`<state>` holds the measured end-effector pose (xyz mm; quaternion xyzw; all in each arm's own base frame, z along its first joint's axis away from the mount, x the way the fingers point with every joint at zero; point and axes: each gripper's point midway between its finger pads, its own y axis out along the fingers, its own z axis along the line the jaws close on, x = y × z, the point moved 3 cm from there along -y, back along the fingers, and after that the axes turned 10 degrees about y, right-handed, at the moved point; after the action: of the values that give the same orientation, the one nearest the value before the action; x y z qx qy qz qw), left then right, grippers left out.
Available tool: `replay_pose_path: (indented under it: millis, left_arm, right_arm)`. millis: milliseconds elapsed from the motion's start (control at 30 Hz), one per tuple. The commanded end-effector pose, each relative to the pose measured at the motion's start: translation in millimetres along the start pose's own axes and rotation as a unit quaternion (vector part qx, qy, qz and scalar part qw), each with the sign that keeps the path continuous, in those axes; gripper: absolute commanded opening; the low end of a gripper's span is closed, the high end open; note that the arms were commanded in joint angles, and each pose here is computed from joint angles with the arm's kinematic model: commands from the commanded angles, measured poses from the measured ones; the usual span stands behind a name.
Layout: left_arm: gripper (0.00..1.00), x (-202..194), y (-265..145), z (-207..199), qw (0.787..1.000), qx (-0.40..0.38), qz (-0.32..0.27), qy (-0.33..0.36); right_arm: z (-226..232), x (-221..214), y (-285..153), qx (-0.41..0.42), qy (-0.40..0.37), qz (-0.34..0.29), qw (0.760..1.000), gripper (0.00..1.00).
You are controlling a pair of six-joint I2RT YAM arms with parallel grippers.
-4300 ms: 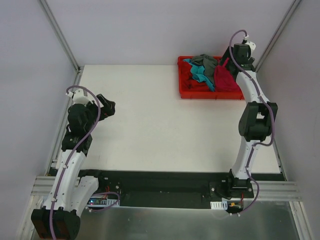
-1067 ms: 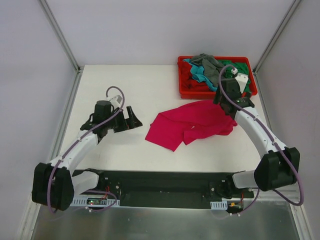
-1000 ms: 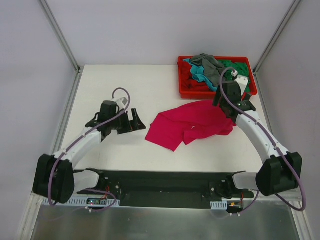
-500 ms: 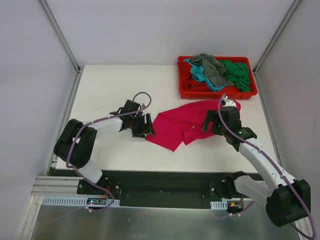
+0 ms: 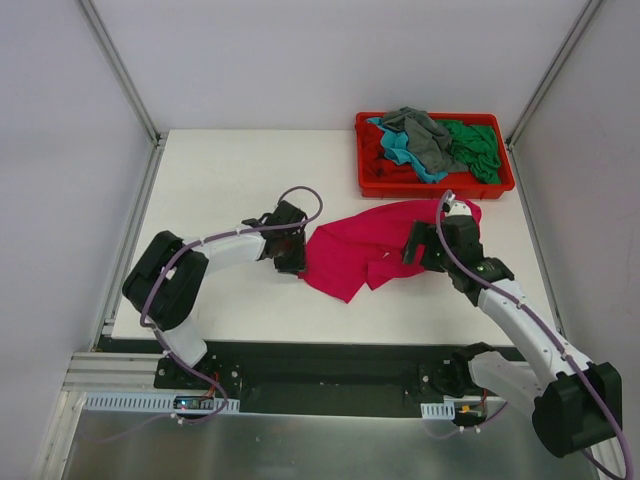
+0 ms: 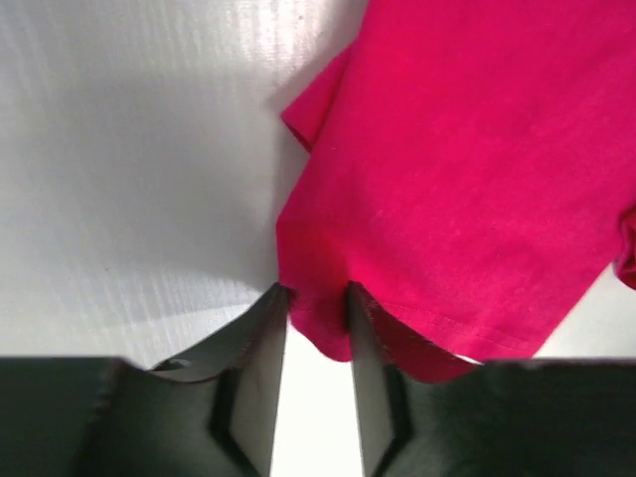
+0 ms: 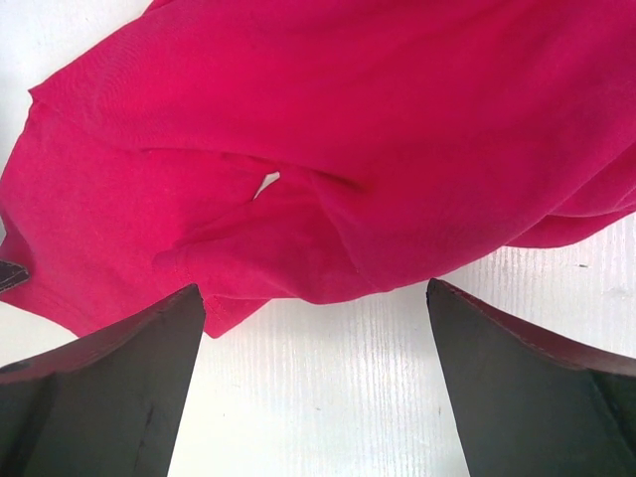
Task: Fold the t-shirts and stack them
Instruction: Flatten out the tshirt
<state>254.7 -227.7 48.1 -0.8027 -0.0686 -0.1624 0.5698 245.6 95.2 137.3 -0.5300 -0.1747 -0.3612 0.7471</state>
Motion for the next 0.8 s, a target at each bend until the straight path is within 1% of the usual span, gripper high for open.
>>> replay_pose_path:
  millis: [0, 33, 67, 100, 200, 267, 333, 400, 433, 533, 567, 633, 700, 767]
  left_arm:
    - [0.2, -10, 3, 16, 0.998, 0.063, 0.022, -0.002]
    - [0.15, -10, 3, 17, 0.998, 0.067, 0.021, -0.003]
    - [0.06, -9, 3, 17, 0.997, 0.068, 0.022, -0.003]
    - [0.0, -8, 3, 17, 0.997, 0.069, 0.021, -0.003]
    - [0.0, -5, 0, 14, 0.998, 0.066, 0.016, 0.002]
    - [0.0, -2, -4, 17, 0.997, 0.076, 0.004, 0.004]
    - [0.0, -2, -8, 17, 0.997, 0.074, -0.001, 0.007]
    - [0.0, -1, -11, 16, 0.997, 0.071, -0.006, 0.011]
    - [0.0, -1, -11, 15, 0.997, 0.07, -0.008, 0.011]
    - [0.0, -3, -12, 14, 0.998, 0.068, -0.006, 0.014]
    - [0.0, -4, -12, 14, 0.998, 0.068, -0.006, 0.014]
    - [0.0, -5, -13, 14, 0.998, 0.067, -0.006, 0.014]
    - [0.0, -6, -13, 14, 0.998, 0.065, -0.004, 0.014]
    - [0.0, -7, -13, 14, 0.998, 0.066, -0.003, 0.013]
  right_arm:
    - [8, 5, -2, 0.022, -0.009, -0.014, 1.0, 0.96]
    - [11, 4, -1, 0.026, -0.018, -0.011, 0.999, 0.96]
    - [15, 2, -2, 0.03, -0.033, -0.006, 0.999, 0.96]
    - [19, -2, -1, 0.033, -0.053, 0.001, 0.998, 0.96]
    - [36, -7, 1, 0.02, -0.104, 0.007, 0.994, 0.96]
    - [46, -11, 4, -0.002, -0.122, 0.009, 0.993, 0.96]
    - [56, -13, 10, -0.027, -0.128, 0.015, 0.991, 0.96]
    - [67, -23, 21, -0.046, -0.127, 0.035, 0.99, 0.99]
    - [73, -30, 27, -0.048, -0.131, 0.05, 0.989, 0.95]
    - [91, -44, 38, -0.055, -0.15, 0.069, 0.985, 0.9]
    - [97, -46, 40, -0.061, -0.153, 0.07, 0.984, 0.89]
    - [101, -54, 45, -0.083, -0.166, 0.074, 0.98, 0.85]
    - [96, -57, 48, -0.123, -0.174, 0.066, 0.975, 0.82]
    - [94, -59, 50, -0.146, -0.17, 0.06, 0.973, 0.78]
